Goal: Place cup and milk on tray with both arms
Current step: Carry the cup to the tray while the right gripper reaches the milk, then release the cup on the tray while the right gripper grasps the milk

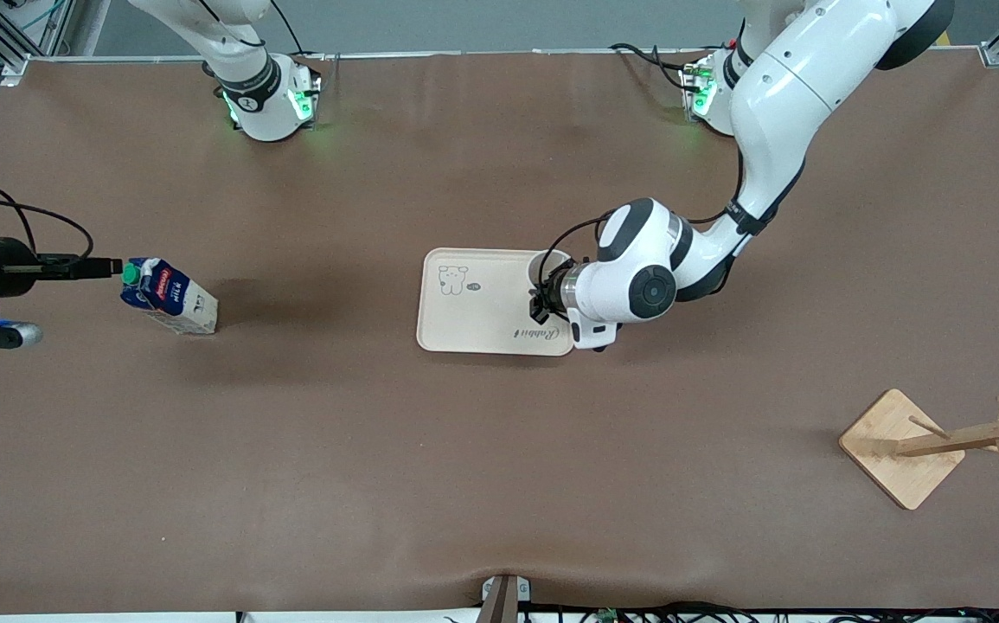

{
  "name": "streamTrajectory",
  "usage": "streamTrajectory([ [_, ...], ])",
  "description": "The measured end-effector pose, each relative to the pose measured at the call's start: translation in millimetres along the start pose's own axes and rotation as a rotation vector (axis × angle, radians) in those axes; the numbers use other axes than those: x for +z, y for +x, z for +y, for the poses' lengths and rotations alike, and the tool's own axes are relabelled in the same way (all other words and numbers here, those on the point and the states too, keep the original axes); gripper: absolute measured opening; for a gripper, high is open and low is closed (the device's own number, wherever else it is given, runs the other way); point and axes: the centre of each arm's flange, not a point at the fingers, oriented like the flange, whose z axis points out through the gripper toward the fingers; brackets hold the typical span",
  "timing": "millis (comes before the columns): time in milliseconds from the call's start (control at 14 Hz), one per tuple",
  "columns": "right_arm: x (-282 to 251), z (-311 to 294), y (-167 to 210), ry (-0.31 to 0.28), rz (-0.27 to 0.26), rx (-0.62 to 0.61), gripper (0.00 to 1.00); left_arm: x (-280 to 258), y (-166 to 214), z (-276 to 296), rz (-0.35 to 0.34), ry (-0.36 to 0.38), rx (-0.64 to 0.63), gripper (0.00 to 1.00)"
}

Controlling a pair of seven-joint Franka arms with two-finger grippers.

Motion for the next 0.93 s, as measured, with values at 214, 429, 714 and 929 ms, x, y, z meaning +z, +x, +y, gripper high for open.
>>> streamTrajectory([
  [214, 25, 5, 8, 0.007, -0.052, 0.009, 1.0, -15, 1, 10, 0.002, -0.038, -0.009, 0.54],
  [429, 49, 12, 13, 0.013, -0.073, 0.021, 1.0, -65, -5, 30, 0.025, -0.13, -0.008, 0.83],
  [714, 71, 21, 21, 0.0, 0.126, 0.038, 1.0, -160, 0, 30, 0.199, -0.14, 0.048, 1.0],
  [929, 79, 22, 3, -0.005, 0.139, 0.043, 1.0, -215, 17, 12, 0.369, -0.077, 0.063, 1.0],
])
